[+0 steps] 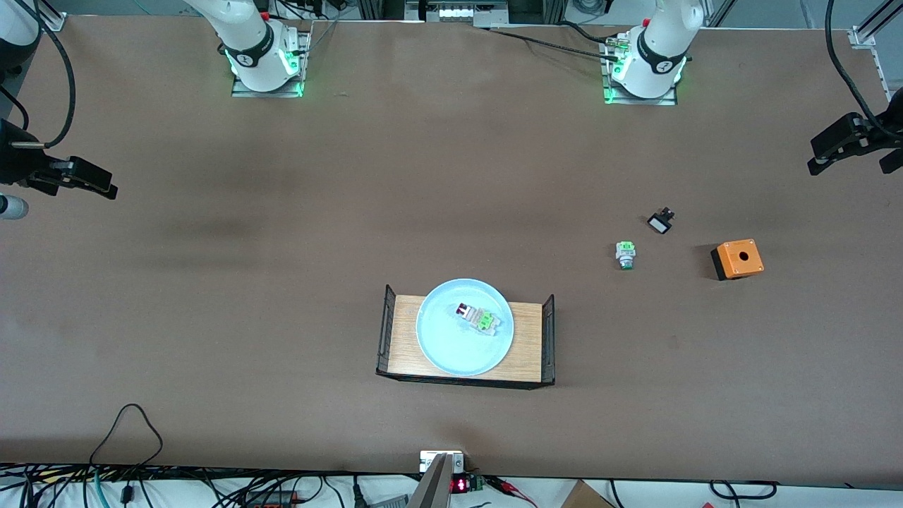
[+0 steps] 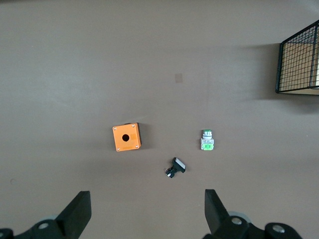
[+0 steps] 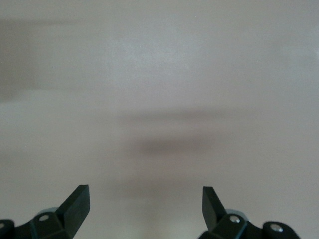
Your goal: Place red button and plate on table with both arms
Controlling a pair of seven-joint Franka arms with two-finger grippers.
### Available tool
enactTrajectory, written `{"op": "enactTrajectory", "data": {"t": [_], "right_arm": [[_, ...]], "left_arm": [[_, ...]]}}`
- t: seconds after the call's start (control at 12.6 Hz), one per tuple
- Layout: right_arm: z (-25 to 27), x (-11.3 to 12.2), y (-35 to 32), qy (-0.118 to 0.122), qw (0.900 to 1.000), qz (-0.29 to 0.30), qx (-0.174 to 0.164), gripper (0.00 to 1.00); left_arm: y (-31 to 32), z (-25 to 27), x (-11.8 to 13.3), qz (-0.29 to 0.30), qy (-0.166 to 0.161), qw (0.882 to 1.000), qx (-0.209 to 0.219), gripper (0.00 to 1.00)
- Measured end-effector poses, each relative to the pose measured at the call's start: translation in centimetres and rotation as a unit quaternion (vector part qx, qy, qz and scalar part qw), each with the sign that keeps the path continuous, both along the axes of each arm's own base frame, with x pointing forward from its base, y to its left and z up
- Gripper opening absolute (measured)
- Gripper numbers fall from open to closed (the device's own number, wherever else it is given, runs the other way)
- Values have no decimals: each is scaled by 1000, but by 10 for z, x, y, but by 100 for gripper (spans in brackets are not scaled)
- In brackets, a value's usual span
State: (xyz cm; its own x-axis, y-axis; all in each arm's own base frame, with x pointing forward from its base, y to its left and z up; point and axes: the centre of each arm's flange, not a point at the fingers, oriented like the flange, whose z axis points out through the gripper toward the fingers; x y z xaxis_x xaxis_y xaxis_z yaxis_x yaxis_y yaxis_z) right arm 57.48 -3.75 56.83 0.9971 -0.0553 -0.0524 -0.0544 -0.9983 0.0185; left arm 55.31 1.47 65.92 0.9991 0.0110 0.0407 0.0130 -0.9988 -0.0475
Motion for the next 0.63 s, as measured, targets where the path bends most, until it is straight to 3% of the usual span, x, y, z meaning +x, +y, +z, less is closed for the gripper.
{"op": "enactTrajectory", "data": {"t": [0.63], "right_arm": [[0, 0, -1, 0, 1000, 0, 0, 100]], "left_arm": [[-6, -5, -1, -5, 13, 1000, 0, 100]]}}
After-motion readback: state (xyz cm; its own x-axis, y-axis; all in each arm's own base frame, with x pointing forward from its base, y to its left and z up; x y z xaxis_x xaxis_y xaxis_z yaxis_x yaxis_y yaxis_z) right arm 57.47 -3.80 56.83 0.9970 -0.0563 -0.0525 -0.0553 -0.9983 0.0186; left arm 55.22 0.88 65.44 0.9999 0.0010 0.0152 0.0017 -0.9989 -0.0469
